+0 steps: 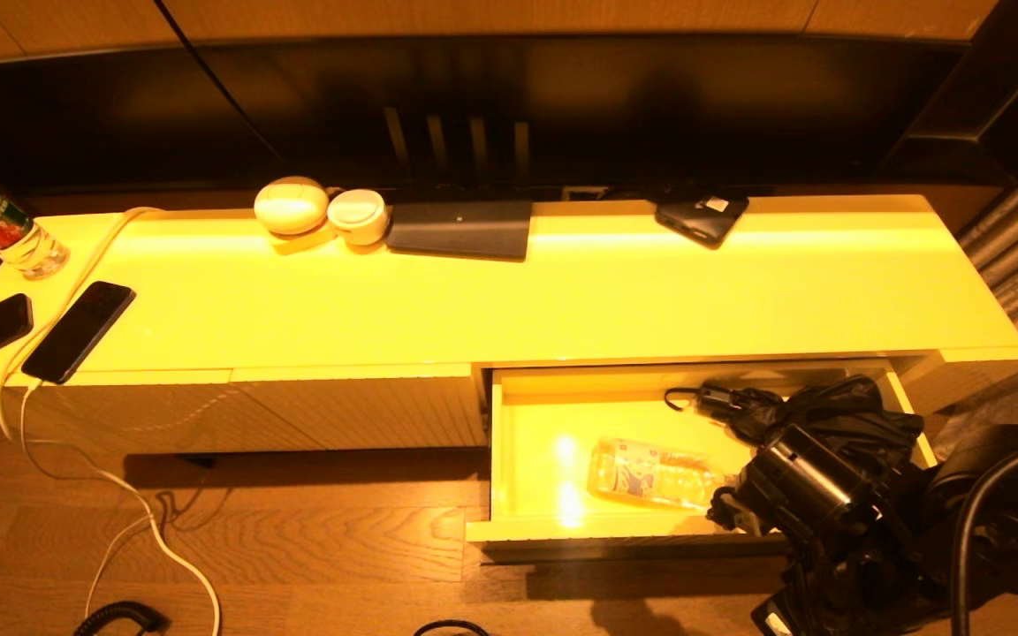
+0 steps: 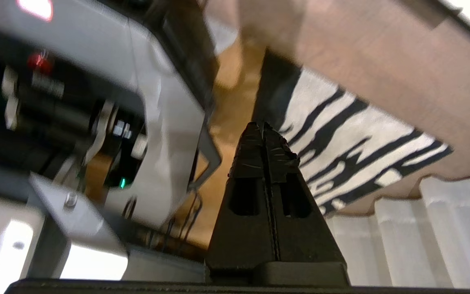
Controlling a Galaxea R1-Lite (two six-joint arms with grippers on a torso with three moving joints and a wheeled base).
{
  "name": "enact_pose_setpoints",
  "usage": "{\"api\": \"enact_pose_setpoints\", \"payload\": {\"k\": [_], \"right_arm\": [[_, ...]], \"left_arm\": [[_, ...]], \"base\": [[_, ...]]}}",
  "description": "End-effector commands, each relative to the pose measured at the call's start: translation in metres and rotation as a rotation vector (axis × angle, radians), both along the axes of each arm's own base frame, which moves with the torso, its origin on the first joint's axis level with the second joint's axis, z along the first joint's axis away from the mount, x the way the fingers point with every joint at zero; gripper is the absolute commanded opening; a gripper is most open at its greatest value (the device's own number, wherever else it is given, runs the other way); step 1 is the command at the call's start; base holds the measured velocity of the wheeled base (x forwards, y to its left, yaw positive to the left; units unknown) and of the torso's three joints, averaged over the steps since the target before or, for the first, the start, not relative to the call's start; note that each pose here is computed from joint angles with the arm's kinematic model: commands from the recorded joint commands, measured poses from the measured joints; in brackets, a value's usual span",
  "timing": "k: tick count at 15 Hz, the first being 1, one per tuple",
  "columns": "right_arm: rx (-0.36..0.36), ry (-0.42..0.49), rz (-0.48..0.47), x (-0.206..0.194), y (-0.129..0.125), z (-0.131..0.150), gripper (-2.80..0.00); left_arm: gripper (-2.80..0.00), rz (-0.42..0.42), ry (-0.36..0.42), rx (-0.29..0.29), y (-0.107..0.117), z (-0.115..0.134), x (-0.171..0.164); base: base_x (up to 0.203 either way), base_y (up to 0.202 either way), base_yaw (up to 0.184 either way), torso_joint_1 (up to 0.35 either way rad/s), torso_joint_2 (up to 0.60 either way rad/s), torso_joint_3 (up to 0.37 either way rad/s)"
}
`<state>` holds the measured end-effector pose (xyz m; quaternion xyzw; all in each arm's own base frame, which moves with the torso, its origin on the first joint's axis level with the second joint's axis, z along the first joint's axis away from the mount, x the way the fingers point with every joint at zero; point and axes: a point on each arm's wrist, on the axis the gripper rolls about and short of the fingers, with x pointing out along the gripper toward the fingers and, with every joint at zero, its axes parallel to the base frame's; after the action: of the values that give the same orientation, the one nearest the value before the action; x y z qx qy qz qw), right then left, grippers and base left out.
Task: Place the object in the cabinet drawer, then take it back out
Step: Close the drawer
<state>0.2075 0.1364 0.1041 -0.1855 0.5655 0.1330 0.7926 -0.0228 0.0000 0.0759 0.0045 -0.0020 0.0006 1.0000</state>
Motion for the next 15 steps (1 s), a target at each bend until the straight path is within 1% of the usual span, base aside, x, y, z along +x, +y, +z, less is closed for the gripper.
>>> {"api": "enact_pose_setpoints", "payload": {"k": [1, 2, 3, 4, 7, 8, 10, 12, 14, 15], "right_arm": [[0.005, -0.038, -0.008, 0.005, 0.002, -0.005, -2.80], [0.010, -0.049, -0.013, 0.006, 0.002, -0.005, -2.80], [0.038, -0.094, -0.028, 0.010, 0.004, -0.004, -2.80], [0.041, -0.111, -0.039, 0.012, 0.005, -0.004, -2.80], [0.080, -0.224, -0.065, 0.024, 0.009, -0.001, -2.80], [0.079, -0.227, -0.068, 0.024, 0.009, -0.002, -2.80], [0.088, -0.287, -0.086, 0.032, 0.011, 0.000, -2.80], [0.075, -0.351, -0.110, 0.038, 0.013, 0.000, -2.80], [0.072, -0.365, -0.115, 0.040, 0.014, 0.000, -2.80], [0.060, -0.397, -0.131, 0.044, 0.015, -0.001, -2.80]], "left_arm": [[-2.80, 0.000, 0.001, 0.000, 0.000, 0.000, 0.000], [-2.80, 0.000, 0.001, 0.000, 0.000, 0.000, 0.000], [-2.80, 0.000, 0.001, 0.000, 0.000, 0.000, 0.000], [-2.80, 0.000, 0.001, 0.000, 0.000, 0.000, 0.000], [-2.80, 0.000, 0.001, 0.000, 0.000, 0.000, 0.000], [-2.80, 0.000, 0.001, 0.000, 0.000, 0.000, 0.000], [-2.80, 0.000, 0.001, 0.000, 0.000, 0.000, 0.000], [-2.80, 0.000, 0.002, 0.000, 0.000, -0.001, 0.000], [-2.80, 0.000, 0.001, 0.000, 0.000, 0.000, 0.000], [-2.80, 0.000, 0.001, 0.000, 0.000, 0.000, 0.000]], "base": [[0.000, 0.000, 0.000, 0.000, 0.00, 0.000], [0.000, 0.000, 0.000, 0.000, 0.00, 0.000], [0.000, 0.000, 0.000, 0.000, 0.00, 0.000], [0.000, 0.000, 0.000, 0.000, 0.00, 0.000], [0.000, 0.000, 0.000, 0.000, 0.00, 0.000], [0.000, 0.000, 0.000, 0.000, 0.00, 0.000], [0.000, 0.000, 0.000, 0.000, 0.00, 0.000], [0.000, 0.000, 0.000, 0.000, 0.00, 0.000], [0.000, 0.000, 0.000, 0.000, 0.00, 0.000], [0.000, 0.000, 0.000, 0.000, 0.00, 0.000]]}}
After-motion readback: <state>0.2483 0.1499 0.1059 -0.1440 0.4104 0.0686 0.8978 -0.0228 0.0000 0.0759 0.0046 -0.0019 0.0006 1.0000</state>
